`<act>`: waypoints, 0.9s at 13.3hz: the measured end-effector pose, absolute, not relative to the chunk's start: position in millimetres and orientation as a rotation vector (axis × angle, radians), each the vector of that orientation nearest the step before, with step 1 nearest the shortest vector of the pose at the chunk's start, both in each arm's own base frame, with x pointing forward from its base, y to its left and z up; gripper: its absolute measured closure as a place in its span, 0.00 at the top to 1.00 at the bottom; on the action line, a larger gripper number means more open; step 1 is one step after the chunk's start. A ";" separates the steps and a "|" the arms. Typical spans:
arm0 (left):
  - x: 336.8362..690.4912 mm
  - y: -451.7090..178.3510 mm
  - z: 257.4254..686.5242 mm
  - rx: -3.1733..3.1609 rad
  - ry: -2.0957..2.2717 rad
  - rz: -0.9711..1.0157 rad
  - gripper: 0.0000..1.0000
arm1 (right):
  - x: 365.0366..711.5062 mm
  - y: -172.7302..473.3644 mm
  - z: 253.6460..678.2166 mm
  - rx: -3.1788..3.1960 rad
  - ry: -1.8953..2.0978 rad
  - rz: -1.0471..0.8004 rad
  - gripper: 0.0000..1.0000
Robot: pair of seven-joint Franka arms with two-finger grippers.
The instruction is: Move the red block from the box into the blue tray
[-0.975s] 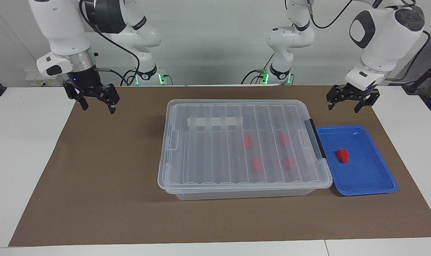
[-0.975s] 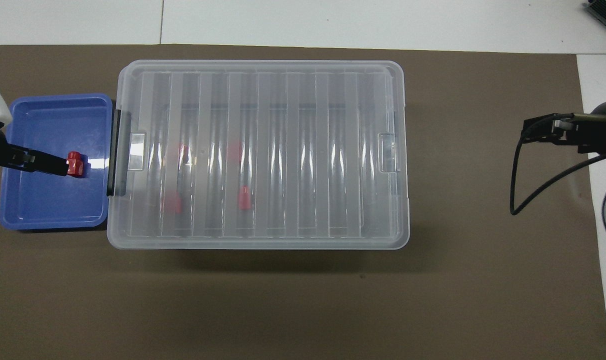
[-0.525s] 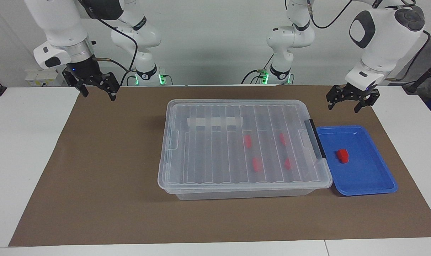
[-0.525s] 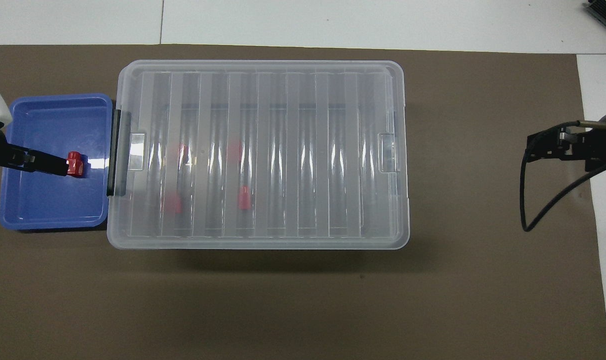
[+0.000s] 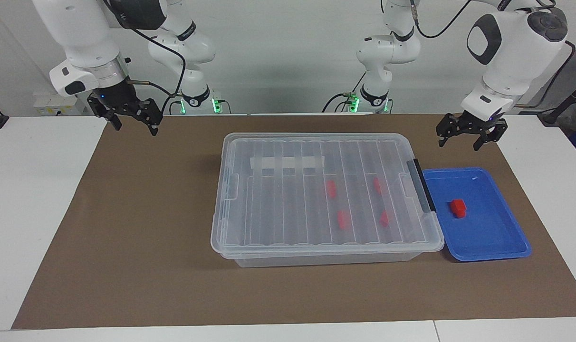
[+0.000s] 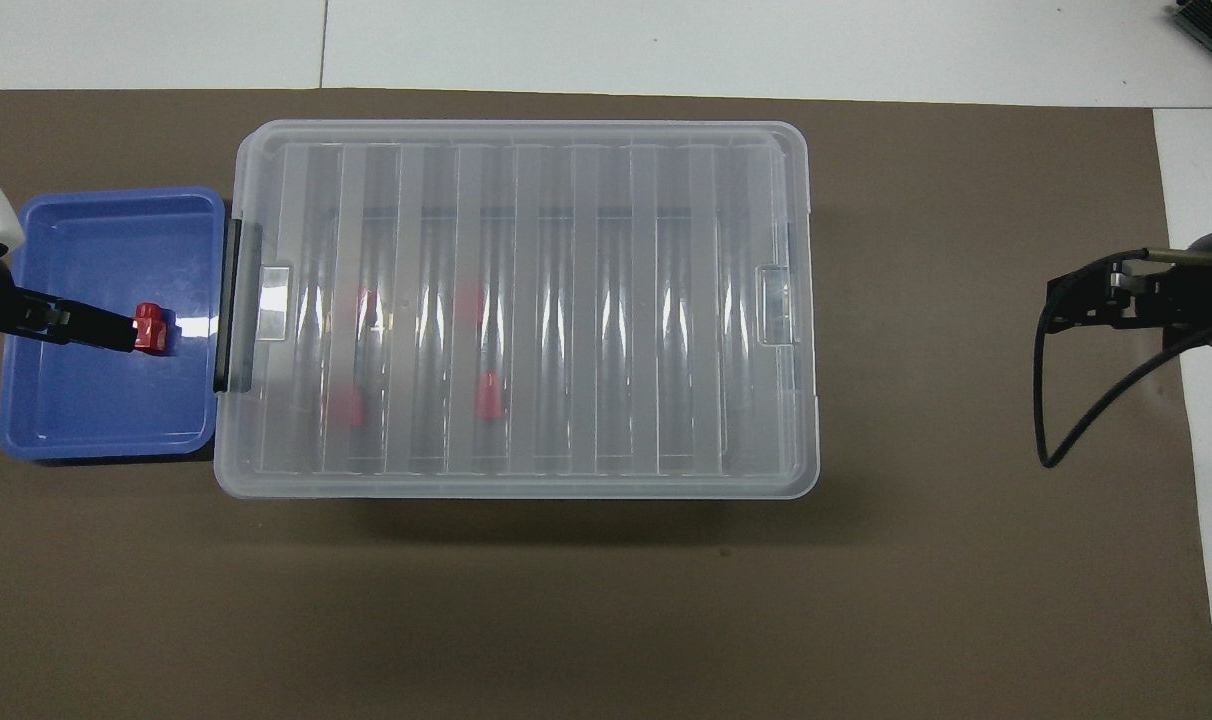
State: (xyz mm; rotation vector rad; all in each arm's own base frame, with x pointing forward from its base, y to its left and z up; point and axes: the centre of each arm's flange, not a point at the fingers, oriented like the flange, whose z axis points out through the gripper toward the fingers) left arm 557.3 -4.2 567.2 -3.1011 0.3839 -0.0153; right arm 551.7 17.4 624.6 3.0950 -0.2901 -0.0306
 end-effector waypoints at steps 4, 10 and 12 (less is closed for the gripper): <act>557.3 -4.2 567.2 -3.101 0.384 -0.015 1.00 | 552.1 16.4 621.3 3.099 -0.294 -0.035 1.00; 557.3 -4.2 567.2 -3.101 0.384 -0.015 1.00 | 552.2 16.5 621.0 3.099 -0.294 -0.036 1.00; 557.3 -4.2 567.2 -3.101 0.384 -0.015 1.00 | 552.1 16.5 620.9 3.099 -0.294 -0.036 1.00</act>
